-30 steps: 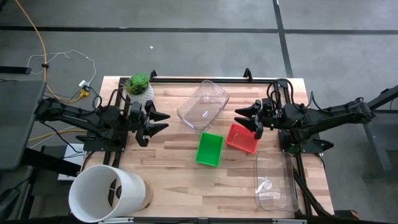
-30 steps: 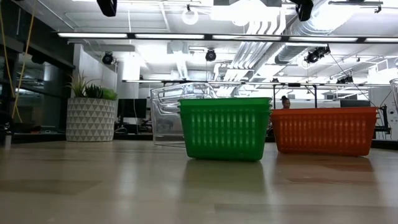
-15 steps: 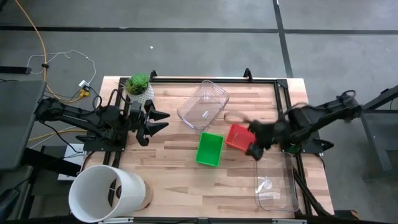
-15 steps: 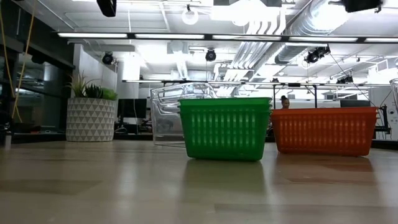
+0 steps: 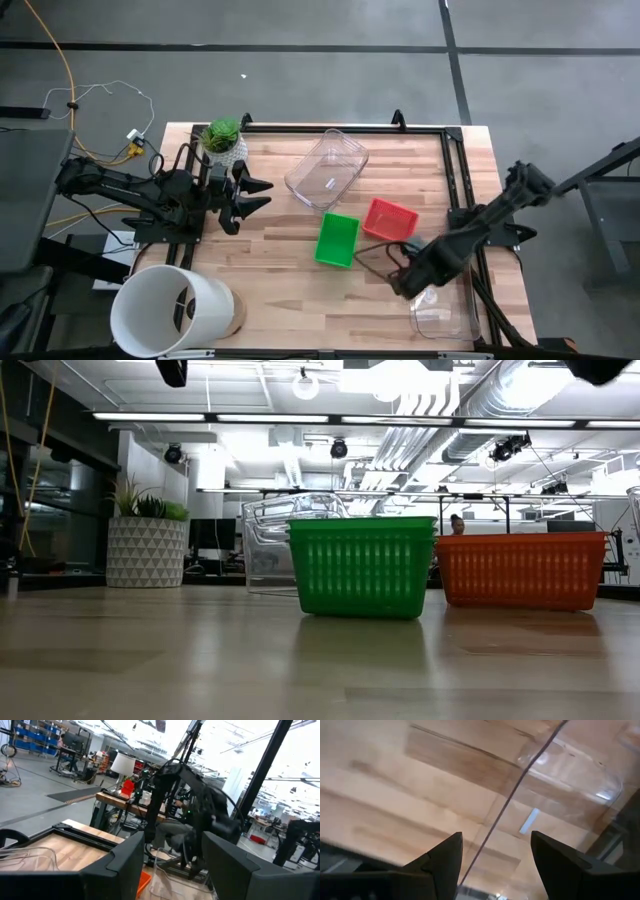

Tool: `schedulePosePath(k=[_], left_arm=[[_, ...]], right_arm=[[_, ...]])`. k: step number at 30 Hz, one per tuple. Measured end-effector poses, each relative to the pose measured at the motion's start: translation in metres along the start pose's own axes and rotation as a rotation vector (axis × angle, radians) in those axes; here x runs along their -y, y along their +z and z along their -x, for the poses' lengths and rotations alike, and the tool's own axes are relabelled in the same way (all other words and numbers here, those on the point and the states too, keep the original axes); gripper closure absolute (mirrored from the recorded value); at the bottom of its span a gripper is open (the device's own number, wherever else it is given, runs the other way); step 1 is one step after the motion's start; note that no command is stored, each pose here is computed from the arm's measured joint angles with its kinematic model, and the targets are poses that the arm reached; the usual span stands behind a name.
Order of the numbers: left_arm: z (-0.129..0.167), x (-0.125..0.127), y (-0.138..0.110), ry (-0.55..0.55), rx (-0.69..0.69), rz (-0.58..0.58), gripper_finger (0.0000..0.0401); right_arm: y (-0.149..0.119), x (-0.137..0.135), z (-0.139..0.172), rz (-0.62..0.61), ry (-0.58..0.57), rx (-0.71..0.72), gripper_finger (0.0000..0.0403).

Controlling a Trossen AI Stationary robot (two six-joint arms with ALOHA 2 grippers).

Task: Stack baskets by color
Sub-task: Stack the bottom transparent bin on the top transparent bin

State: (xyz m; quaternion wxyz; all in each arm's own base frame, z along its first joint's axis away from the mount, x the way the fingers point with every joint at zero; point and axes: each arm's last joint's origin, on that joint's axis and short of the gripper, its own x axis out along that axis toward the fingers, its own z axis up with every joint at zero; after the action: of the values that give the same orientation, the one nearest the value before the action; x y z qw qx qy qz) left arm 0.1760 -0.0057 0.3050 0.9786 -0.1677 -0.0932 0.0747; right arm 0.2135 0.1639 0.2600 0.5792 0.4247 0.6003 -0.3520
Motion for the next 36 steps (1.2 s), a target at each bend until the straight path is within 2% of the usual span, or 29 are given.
schedulePosePath(k=[8,14,20,24,30,31,36], left_arm=[[0.000,0.000,0.000,-0.002,0.003,0.002,0.0215],[0.000,0.001,0.003,-0.009,0.013,0.004,0.0215],[0.000,0.002,0.004,-0.011,0.020,0.006,0.0215],[0.000,0.002,0.005,-0.012,0.023,0.007,0.0215],[0.000,0.002,0.005,-0.013,0.030,0.007,0.0215],[0.000,0.002,0.005,-0.013,0.029,0.007,0.0215],[0.000,0.002,0.005,-0.012,0.030,0.006,0.0215]], right_arm=[[-0.005,-0.013,-0.047,-0.046,-0.152,0.011,0.0181],[-0.001,-0.007,-0.077,-0.148,-0.065,0.004,0.0181],[0.001,0.003,-0.085,-0.189,-0.117,0.023,0.0188],[0.001,0.002,-0.084,-0.171,-0.104,0.022,0.0235],[-0.003,0.001,-0.082,-0.110,-0.083,-0.023,0.0377],[-0.004,0.002,-0.078,-0.101,-0.070,-0.029,0.0389],[-0.005,0.007,-0.046,-0.057,0.041,-0.060,0.0396]])
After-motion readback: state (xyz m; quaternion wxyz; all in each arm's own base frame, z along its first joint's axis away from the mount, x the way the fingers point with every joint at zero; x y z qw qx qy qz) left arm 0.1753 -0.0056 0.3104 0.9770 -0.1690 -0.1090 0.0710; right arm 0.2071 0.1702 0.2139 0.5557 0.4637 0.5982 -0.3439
